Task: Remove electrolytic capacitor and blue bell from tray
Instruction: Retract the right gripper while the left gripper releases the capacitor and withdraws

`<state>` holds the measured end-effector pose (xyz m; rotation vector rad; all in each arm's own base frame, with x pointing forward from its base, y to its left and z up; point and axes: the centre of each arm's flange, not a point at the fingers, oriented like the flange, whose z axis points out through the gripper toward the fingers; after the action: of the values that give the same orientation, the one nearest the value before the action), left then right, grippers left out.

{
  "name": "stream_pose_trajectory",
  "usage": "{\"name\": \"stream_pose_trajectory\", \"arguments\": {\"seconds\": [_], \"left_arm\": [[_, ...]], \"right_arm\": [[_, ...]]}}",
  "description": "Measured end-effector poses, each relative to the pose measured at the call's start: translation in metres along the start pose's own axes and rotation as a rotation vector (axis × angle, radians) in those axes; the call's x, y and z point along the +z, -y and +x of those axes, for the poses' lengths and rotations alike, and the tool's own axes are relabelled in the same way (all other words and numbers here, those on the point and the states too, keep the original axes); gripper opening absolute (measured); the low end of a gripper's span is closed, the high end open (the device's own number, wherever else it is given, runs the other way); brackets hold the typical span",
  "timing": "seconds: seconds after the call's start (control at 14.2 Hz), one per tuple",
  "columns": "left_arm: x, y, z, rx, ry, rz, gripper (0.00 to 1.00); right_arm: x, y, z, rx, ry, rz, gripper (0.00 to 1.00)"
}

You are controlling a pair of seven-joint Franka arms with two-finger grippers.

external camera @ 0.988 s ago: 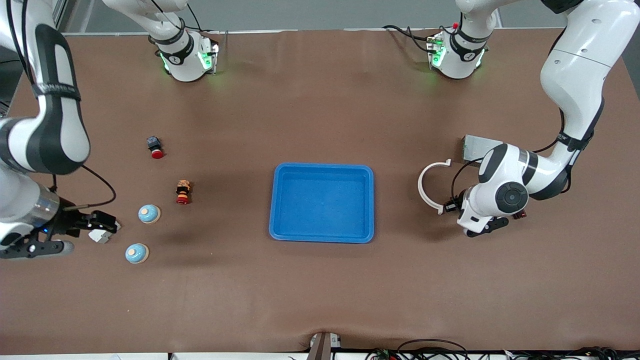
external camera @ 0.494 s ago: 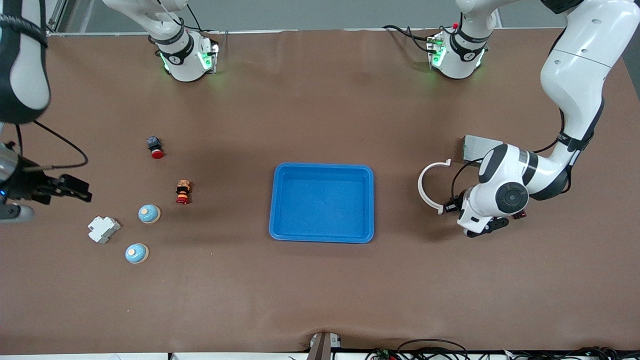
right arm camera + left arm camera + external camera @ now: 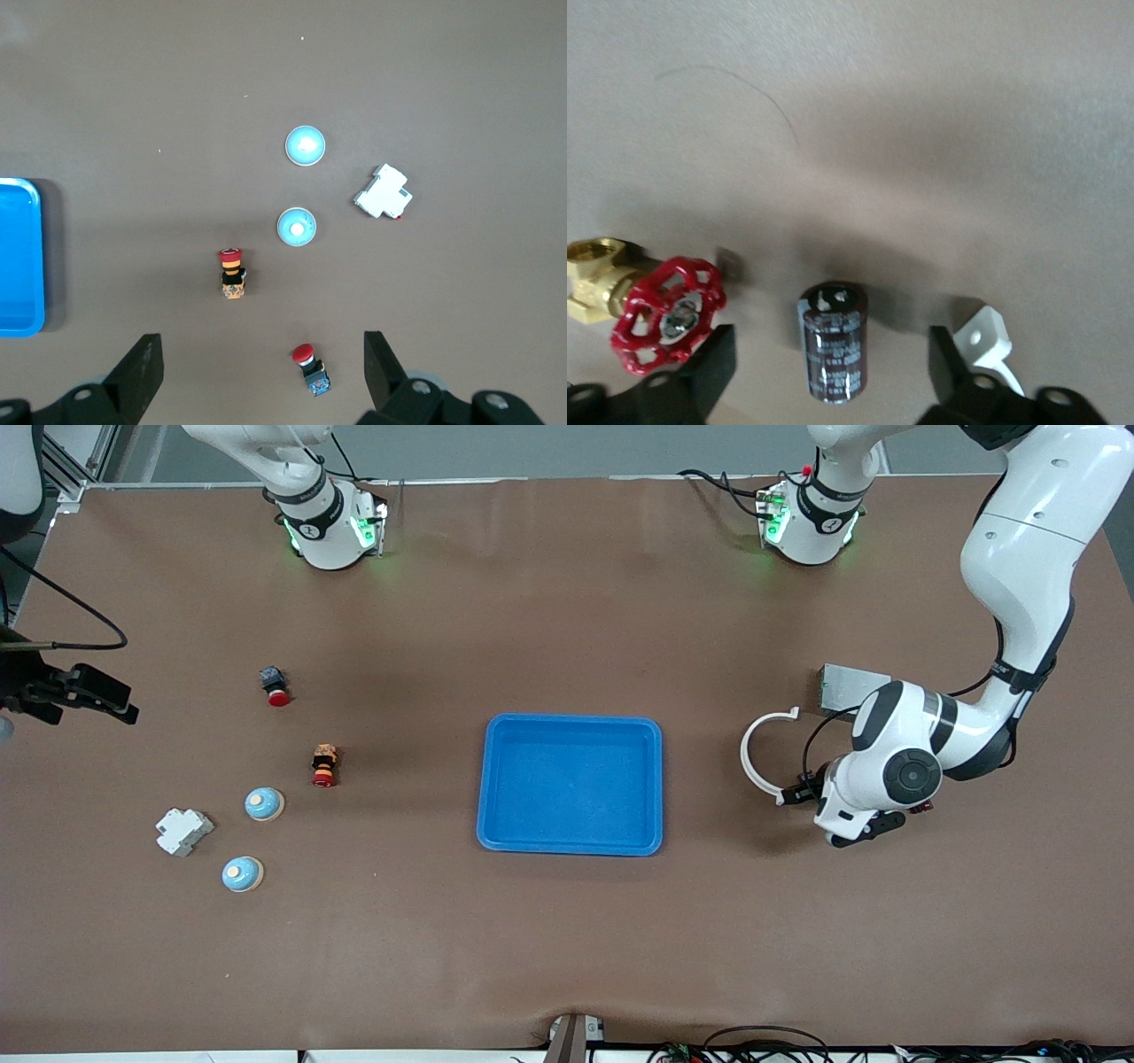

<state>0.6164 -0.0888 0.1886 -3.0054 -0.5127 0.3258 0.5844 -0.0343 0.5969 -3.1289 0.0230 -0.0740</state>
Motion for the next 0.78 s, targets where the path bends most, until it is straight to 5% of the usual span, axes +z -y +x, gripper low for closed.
{"name": "stream_pose_trajectory", "arguments": {"seconds": [0.35,0.78], "left_arm": [[-0.041,0.019,0.002,-0.016,-0.023,0.049,1.0],[-0.088,0.099,0.02,0.14,-0.045,0.082,1.0]], "right_arm": [[-0.007,0.003,-0.005,-0.002,-0.003,0.001,1.0],[-0.007,0.004,-0.005,0.006,-0.004,0.002,1.0]]}}
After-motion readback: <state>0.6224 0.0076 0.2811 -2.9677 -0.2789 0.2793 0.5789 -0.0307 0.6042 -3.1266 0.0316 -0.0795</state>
